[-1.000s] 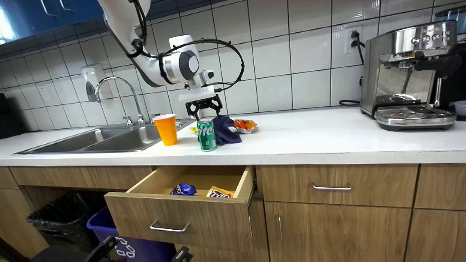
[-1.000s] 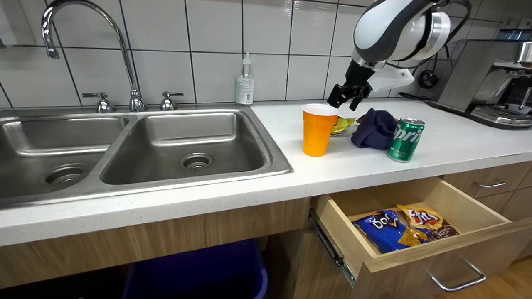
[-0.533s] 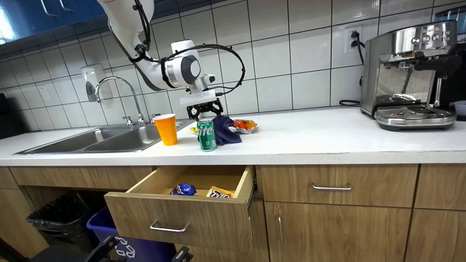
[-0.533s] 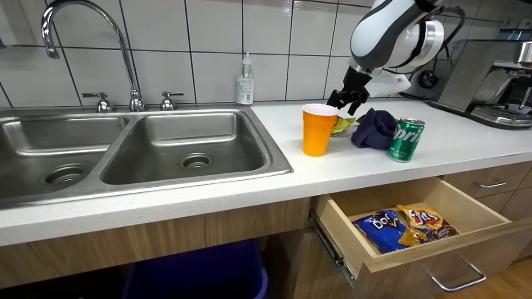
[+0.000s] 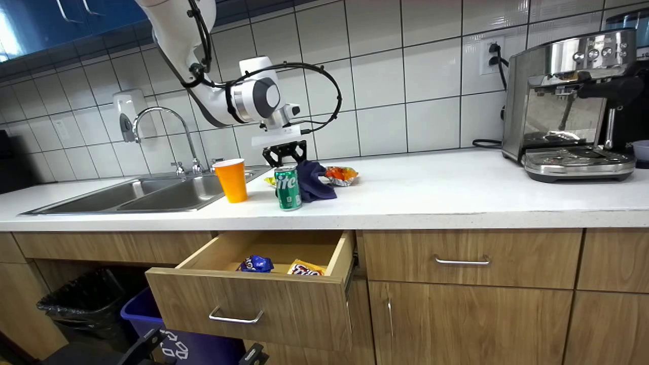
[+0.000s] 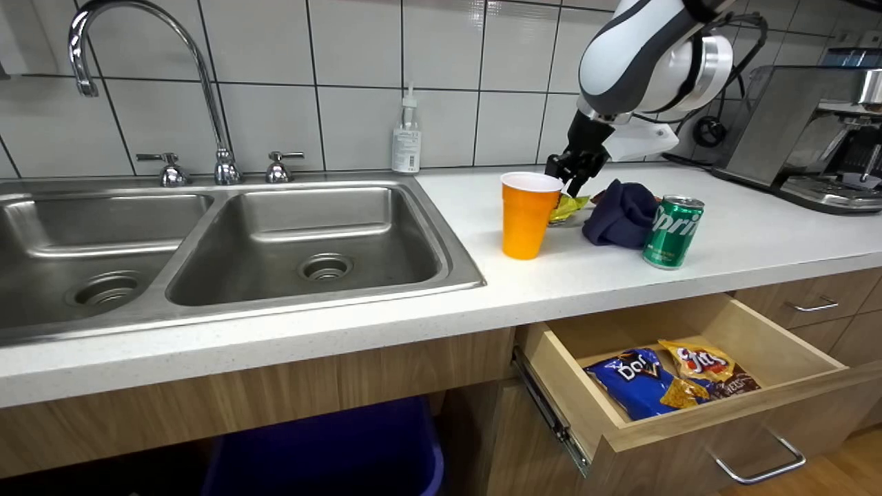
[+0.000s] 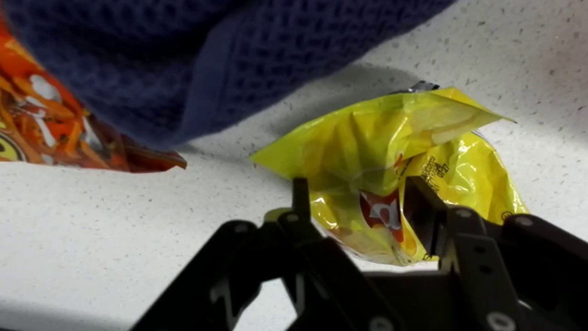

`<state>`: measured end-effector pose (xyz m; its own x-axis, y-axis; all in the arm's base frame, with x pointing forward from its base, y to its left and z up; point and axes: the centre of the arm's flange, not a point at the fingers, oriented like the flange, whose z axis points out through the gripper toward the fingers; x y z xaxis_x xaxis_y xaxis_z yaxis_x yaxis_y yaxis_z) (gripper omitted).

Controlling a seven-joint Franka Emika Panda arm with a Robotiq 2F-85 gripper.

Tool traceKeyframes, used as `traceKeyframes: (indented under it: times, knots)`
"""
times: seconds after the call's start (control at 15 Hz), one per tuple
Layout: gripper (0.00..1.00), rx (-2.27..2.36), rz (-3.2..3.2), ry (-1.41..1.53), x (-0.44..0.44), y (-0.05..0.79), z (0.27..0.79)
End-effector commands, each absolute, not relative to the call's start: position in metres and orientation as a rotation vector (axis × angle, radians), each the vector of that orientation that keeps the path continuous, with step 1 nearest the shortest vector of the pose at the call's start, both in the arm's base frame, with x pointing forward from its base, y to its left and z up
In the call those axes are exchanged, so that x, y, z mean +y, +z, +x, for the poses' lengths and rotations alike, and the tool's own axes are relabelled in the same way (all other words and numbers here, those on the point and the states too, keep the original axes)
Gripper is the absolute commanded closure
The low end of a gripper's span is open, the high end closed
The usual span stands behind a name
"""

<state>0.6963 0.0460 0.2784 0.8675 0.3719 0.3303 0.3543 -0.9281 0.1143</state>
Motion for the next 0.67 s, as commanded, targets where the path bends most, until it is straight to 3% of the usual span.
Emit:
traceKeyframes:
  times: [0.0, 0.27, 0.6]
  knots:
    - [0.73, 0.591, 2.977, 0.533, 0.0461, 0.2847, 0.7055]
    - [1.0, 0.604, 2.973, 0.555, 0.0475, 0.2922, 0.7055]
    - [1.0, 0.605, 2.975, 0.559, 0.0473, 0.2933, 0.7062]
